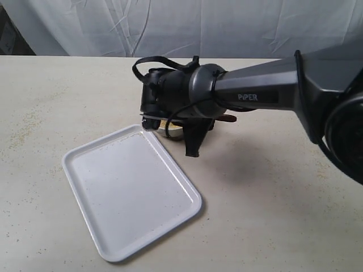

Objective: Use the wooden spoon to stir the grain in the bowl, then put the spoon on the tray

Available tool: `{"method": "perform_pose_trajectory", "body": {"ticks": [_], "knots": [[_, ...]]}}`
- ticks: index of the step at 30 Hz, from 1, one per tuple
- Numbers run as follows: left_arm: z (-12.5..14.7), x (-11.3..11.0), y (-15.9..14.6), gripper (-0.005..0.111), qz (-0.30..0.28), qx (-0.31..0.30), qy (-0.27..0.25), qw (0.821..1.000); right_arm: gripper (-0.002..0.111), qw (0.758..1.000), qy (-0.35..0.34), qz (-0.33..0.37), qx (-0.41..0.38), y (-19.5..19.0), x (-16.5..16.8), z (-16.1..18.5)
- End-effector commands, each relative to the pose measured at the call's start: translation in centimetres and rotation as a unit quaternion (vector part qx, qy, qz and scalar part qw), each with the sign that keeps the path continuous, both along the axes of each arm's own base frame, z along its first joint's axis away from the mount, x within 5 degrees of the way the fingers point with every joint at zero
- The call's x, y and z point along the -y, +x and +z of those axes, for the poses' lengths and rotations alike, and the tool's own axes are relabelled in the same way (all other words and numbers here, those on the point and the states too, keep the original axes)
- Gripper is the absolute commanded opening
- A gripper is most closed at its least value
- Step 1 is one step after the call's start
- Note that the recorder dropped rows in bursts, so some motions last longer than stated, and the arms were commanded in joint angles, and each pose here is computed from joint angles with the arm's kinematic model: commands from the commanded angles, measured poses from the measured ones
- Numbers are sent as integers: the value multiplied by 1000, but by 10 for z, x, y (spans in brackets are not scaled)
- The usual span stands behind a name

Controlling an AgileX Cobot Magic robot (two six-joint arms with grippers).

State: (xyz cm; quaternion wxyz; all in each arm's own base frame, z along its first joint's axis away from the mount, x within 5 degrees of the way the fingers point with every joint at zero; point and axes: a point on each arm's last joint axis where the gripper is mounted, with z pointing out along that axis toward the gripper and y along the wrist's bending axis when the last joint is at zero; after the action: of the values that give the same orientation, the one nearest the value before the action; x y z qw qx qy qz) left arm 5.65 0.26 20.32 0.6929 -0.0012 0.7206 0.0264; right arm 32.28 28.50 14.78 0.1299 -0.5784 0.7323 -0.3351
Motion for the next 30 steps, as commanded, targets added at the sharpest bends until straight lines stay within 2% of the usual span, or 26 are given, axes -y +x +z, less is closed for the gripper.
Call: {"method": "perform_pose_trajectory", "body": {"ticks": [1, 7, 13, 16, 22, 26, 30], "knots": [[-1, 0, 0, 0, -2, 0, -4, 1000, -1, 999, -11, 30, 6, -12, -14, 3], [-1, 0, 0, 0, -2, 0, -4, 1000, -1, 995, -83, 39, 41, -23, -18, 14], [-1, 0, 0, 0, -2, 0, -4, 1000, -1, 996, -43, 38, 65, -28, -15, 50], [-1, 0, 0, 0, -2, 0, -4, 1000, -1, 995, -50, 34, 83, -28, -11, 66], [-1, 0, 0, 0, -2, 0, -4, 1000, -1, 995, -60, 30, 80, -27, -7, 66], [-1, 0, 0, 0, -2, 0, -4, 1000, -1, 998, -21, 4, 61, -31, -8, 62], [-1, 0, 0, 0, -2, 0, -4, 1000, -1, 997, 55, -5, 48, -40, -16, 70]]}}
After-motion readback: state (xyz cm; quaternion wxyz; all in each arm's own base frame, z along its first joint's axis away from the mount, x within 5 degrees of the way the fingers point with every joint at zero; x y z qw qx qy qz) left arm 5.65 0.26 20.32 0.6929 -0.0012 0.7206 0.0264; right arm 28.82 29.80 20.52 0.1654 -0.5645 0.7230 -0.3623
